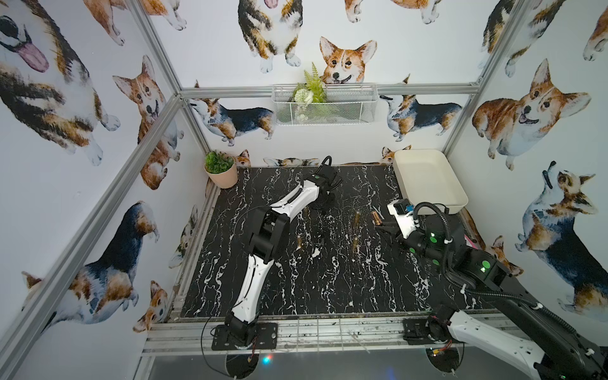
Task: Open the lipstick cap
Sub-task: Place the cover at the center of the board.
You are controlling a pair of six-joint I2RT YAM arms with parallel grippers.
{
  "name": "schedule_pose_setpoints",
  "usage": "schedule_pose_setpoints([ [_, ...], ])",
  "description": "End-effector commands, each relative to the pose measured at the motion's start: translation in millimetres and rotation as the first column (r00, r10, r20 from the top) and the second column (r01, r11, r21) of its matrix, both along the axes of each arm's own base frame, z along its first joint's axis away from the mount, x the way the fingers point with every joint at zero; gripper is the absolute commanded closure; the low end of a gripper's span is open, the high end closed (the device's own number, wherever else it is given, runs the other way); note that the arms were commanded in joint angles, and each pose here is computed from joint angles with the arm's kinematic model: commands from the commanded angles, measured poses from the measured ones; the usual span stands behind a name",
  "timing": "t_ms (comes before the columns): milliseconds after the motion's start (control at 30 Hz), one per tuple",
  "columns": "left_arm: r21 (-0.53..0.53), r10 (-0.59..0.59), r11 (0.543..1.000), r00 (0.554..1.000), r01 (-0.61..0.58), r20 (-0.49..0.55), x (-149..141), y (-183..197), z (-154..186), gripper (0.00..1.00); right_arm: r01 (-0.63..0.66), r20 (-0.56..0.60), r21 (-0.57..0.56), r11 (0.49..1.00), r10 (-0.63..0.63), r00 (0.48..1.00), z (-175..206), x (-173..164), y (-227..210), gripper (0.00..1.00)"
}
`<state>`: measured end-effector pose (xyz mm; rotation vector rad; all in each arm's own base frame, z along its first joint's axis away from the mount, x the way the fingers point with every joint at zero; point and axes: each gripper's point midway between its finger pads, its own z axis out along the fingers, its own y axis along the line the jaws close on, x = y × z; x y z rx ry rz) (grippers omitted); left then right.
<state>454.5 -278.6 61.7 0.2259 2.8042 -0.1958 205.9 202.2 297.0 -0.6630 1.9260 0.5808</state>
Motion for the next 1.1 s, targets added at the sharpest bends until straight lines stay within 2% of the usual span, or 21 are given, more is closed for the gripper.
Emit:
schedule_pose_setpoints([
  [0,-0.006,0.055,0.999,0.996,-0.054,0.067,14,4,5,1.0,0.018,0.006,-0.001,1.0,-0.018,1.0,0,3,-2,1.0],
  [400,0.054,0.085,0.995,0.993,-0.089,0.077,11,18,-17,1.0,0.028,-0.003,-0.007,1.0,-0.028,1.0,-6,6,-1,1.0],
  [667,0.049,0.106,0.993,0.992,-0.109,0.07,8,21,-23,1.0,0.035,-0.002,-0.015,0.999,-0.035,0.999,-9,7,-2,1.0],
  [800,0.049,0.111,0.992,0.991,-0.115,0.076,8,23,-18,0.85,0.038,-0.004,-0.019,0.999,-0.038,0.999,-11,7,-3,1.0],
  [1067,0.043,0.113,0.992,0.99,-0.117,0.079,6,22,-14,0.79,0.038,0.0,-0.021,0.999,-0.038,0.999,-11,7,-3,1.0],
])
